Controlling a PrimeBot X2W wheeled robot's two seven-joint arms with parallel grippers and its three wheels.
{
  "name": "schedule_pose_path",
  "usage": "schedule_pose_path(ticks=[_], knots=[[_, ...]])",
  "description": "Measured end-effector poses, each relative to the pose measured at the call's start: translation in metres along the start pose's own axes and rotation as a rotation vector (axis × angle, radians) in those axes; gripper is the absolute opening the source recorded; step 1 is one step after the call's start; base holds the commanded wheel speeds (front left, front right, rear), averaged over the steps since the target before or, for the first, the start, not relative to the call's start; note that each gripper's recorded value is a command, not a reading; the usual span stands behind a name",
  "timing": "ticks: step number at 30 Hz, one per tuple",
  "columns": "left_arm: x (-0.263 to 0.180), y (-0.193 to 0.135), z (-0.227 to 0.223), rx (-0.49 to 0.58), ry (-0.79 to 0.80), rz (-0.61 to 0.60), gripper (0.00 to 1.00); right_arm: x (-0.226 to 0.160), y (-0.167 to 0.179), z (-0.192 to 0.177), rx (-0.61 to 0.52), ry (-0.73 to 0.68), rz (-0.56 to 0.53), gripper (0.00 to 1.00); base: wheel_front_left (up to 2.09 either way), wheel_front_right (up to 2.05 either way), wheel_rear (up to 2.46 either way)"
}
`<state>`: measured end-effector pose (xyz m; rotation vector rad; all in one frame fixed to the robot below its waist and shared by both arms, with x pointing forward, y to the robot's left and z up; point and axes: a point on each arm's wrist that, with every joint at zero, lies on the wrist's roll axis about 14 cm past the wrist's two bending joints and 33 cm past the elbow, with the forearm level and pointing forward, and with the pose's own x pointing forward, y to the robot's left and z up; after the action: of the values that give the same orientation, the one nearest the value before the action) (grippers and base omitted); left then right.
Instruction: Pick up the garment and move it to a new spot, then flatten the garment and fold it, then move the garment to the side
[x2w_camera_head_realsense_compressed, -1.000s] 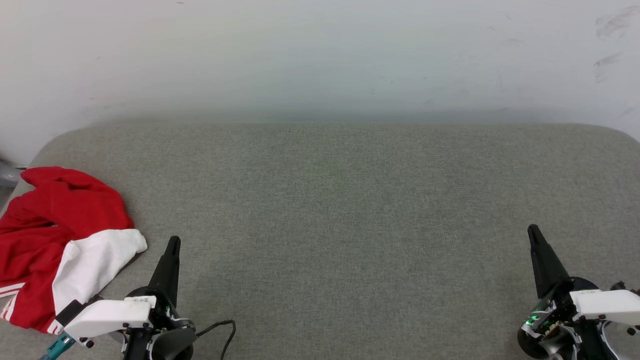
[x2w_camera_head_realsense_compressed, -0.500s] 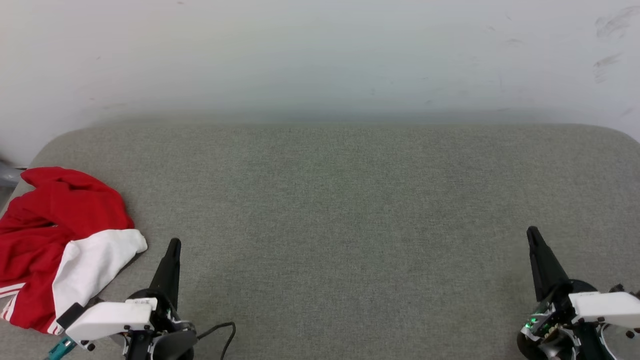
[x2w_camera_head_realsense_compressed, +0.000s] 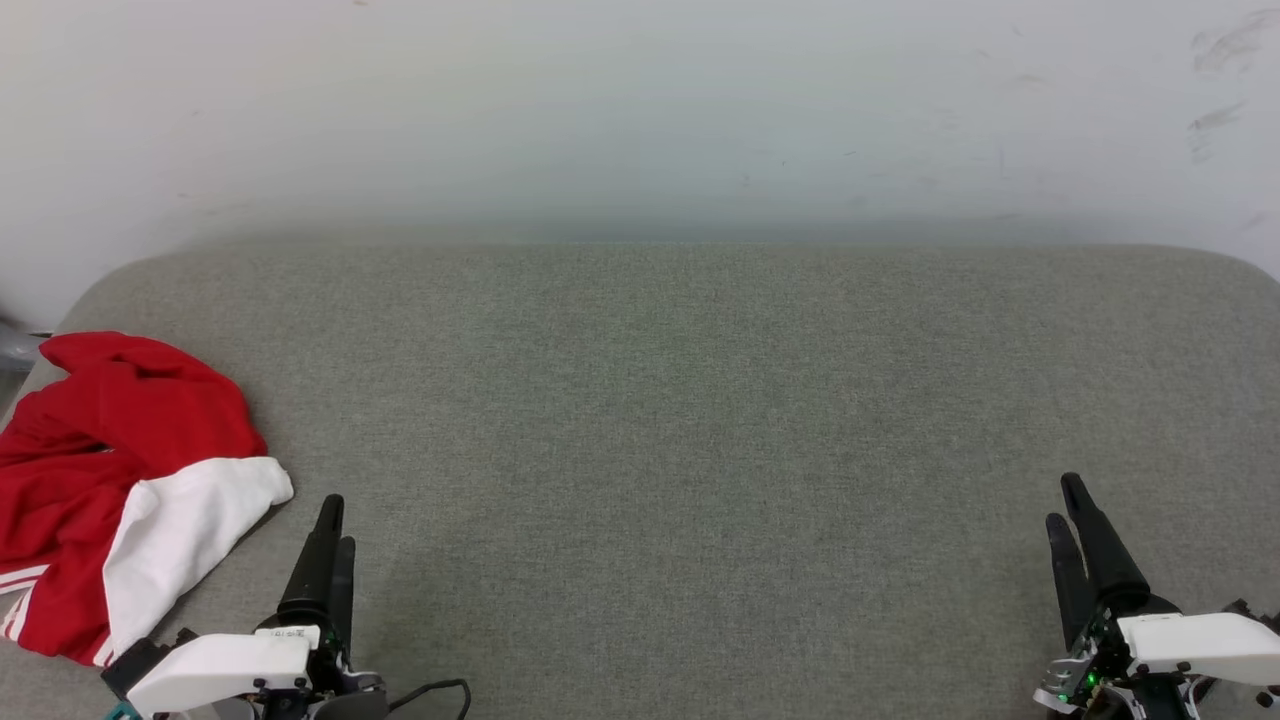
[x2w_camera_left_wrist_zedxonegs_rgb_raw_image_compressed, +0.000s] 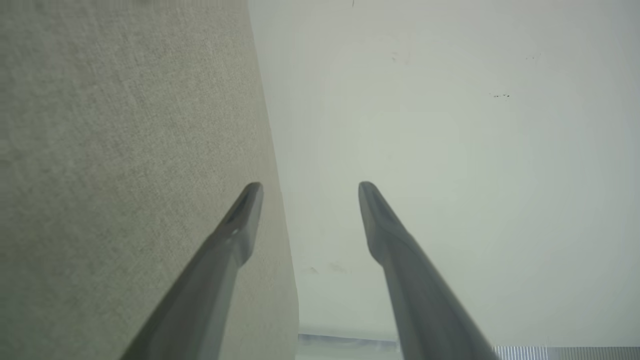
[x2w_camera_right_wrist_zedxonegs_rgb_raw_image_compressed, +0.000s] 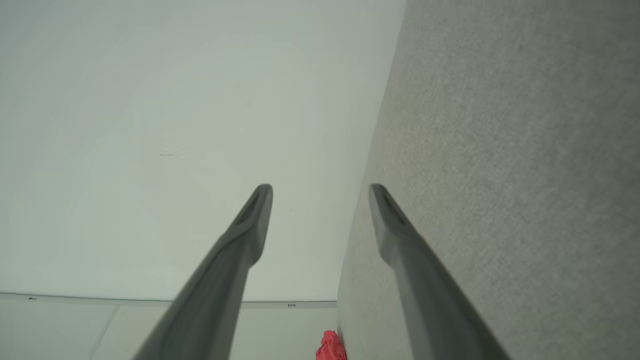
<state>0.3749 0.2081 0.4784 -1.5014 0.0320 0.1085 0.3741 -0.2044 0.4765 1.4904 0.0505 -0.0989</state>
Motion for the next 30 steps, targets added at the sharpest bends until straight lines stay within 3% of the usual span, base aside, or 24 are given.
schedule_pose_path(ticks=[30], knots=[[0.006,-0.033,0.0,0.612,-0.075,-0.029,1.0,0.001,0.039,-0.001,-0.624,-0.057,0.119,1.0,0.0,0.0,0.0]])
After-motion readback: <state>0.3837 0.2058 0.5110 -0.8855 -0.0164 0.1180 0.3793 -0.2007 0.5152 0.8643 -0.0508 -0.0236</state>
